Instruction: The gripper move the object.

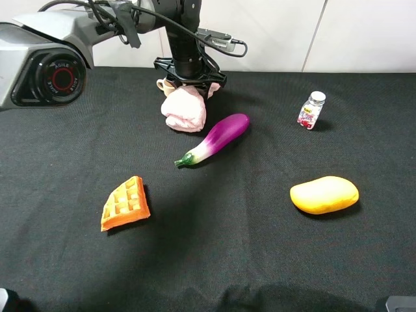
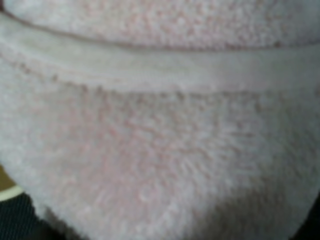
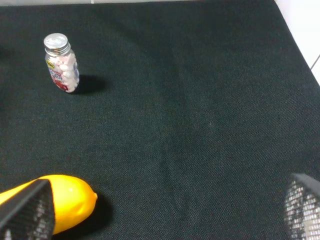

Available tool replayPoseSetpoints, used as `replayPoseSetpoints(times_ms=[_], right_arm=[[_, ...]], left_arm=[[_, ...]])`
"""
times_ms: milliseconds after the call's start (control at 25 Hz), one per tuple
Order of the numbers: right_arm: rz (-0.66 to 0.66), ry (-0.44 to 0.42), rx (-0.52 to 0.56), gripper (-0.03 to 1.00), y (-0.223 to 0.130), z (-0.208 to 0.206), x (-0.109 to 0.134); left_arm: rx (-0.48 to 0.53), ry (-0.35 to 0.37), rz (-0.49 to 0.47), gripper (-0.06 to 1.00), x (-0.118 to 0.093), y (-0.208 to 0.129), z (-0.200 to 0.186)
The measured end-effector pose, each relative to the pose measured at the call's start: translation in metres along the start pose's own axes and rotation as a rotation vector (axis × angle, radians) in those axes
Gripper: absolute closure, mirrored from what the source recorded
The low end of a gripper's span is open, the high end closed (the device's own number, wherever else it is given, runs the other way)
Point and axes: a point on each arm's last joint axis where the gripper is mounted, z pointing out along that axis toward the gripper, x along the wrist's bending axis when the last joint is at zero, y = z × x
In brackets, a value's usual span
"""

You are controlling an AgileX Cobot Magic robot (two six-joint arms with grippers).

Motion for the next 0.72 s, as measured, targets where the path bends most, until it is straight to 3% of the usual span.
replayPoseSetpoints(times_ms=[320,720], right_arm=[[0.000,0.000,0.000,0.27,0.000,0.000,0.000],[0.000,0.000,0.000,0.27,0.000,0.000,0.000]], left_arm=[[0.014,0.002,-0.012,0.22,-0.002,-0.001,-0.002],[0.003,0.002,-0.014,0.21,-0.004,0.000,-0.020]])
